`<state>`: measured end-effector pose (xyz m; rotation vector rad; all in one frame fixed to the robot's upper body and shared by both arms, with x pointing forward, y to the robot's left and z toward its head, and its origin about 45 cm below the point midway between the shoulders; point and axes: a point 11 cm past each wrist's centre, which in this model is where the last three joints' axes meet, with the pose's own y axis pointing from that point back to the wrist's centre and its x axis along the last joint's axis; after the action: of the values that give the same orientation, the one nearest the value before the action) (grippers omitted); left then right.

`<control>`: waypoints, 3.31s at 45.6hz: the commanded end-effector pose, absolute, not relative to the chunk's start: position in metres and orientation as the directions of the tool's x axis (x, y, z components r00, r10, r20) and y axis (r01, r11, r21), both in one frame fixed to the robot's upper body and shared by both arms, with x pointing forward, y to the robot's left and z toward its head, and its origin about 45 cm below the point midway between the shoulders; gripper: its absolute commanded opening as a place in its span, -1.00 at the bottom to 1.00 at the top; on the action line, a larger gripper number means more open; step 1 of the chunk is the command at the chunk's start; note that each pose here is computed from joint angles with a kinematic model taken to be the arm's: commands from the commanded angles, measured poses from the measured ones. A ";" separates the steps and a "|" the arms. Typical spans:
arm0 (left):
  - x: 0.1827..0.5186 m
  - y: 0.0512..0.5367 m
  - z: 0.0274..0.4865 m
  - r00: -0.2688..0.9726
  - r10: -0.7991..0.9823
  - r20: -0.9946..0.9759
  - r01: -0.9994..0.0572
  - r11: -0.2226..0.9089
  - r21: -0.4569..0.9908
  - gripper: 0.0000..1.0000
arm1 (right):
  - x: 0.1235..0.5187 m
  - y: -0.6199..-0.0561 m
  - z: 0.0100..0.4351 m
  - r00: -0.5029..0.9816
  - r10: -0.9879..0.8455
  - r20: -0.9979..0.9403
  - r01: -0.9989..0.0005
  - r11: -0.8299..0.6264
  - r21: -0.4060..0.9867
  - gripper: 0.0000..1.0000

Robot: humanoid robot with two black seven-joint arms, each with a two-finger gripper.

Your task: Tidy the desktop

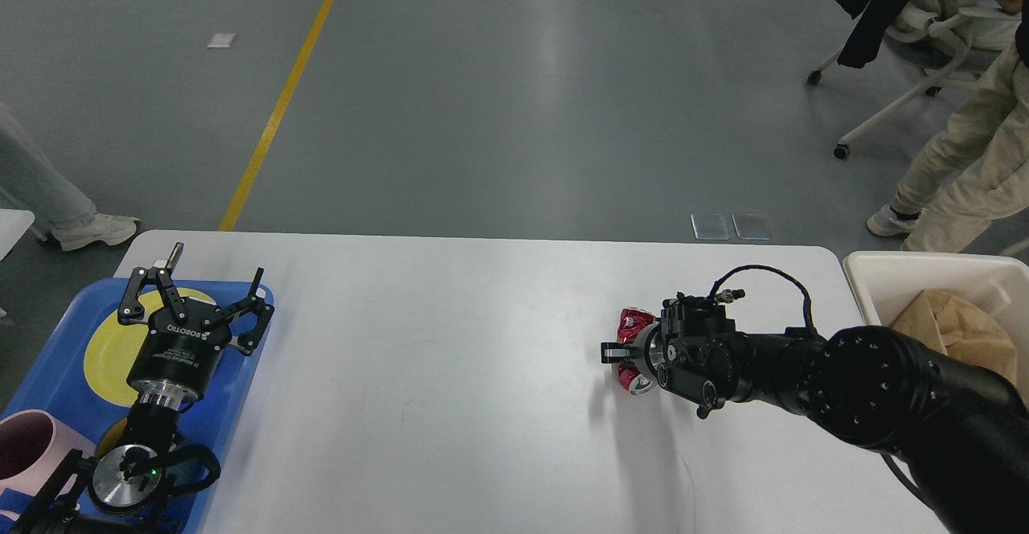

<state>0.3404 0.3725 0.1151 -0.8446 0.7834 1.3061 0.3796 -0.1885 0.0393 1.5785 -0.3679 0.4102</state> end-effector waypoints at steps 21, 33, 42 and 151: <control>0.340 0.373 0.115 0.105 0.484 -0.869 -0.994 0.065 -0.083 0.93 | 0.375 -0.191 0.045 0.898 -0.033 0.438 -0.439 -0.043 0.897 -1.00; 0.340 0.372 0.115 0.105 0.485 -0.868 -0.994 0.068 -0.082 0.93 | 0.382 -0.205 0.074 0.910 -0.082 0.407 -0.411 -0.046 0.910 -1.00; 0.340 0.372 0.115 0.105 0.485 -0.868 -0.994 0.068 -0.082 0.93 | 0.377 -0.220 0.116 0.940 -0.066 0.335 -0.338 -0.028 0.941 -1.00; 0.340 0.373 0.115 0.103 0.484 -0.869 -0.995 0.065 -0.082 0.93 | 0.237 -0.571 0.031 0.690 -0.310 0.654 -0.417 0.569 0.709 -1.00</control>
<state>0.3404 0.3728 0.1149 -0.8451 0.7833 1.3079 0.2387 -0.5699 0.0306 0.9987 -0.8418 0.0739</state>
